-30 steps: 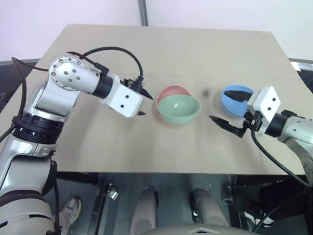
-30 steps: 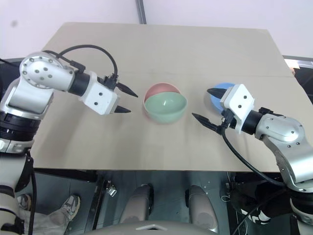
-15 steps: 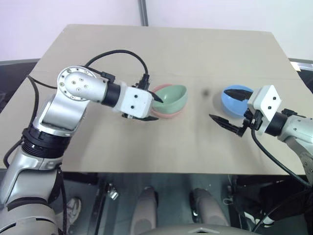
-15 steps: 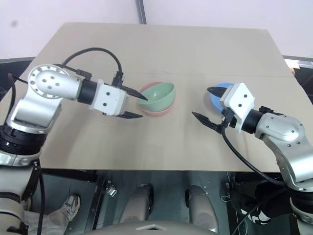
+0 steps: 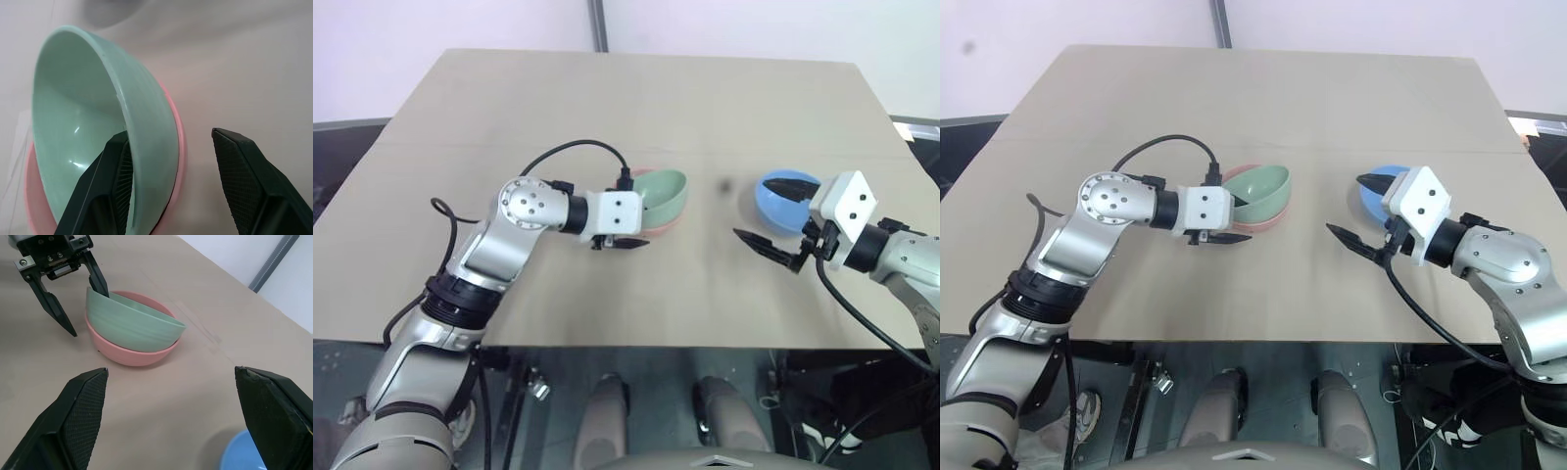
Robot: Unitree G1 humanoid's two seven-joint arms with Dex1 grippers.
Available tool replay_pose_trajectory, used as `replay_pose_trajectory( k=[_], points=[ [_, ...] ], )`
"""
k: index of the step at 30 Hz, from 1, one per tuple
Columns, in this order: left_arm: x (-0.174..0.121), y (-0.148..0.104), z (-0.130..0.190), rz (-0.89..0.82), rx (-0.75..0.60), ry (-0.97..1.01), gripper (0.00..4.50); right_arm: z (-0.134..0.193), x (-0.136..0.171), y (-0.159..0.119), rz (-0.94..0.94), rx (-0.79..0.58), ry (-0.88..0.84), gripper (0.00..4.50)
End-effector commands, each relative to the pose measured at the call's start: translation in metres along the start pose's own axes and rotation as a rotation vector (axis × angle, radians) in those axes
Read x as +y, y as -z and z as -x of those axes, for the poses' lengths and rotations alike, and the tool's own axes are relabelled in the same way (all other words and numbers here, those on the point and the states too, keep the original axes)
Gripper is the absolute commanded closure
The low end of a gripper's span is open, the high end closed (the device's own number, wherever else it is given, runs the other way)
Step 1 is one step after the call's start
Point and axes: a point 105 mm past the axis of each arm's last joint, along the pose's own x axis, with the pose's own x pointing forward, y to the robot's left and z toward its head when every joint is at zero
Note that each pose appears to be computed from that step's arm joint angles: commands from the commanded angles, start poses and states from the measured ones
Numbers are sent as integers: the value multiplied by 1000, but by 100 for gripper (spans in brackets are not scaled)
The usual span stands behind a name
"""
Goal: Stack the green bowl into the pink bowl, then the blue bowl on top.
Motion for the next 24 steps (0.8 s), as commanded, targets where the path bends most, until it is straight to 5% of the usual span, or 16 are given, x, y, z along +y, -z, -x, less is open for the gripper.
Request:
replay_pose_trajectory(
  k=[1,10,14,18,24],
  points=[
    [14,-24,24,84,-158,-98,189,6,-7,-5,37,-3,27,0],
    [4,-32,72,334,-363,-366,189,5,-24,29,22,101,97,0],
    [-27,-24,74,472,-389,-307,189,3,-35,55,14,205,119,0],
    [-47,-21,91,600,-450,-222,11,-1,-45,68,-9,284,117,0],
    [-44,-15,105,542,-412,-324,3,-8,-47,79,-16,355,72,0]
  ],
)
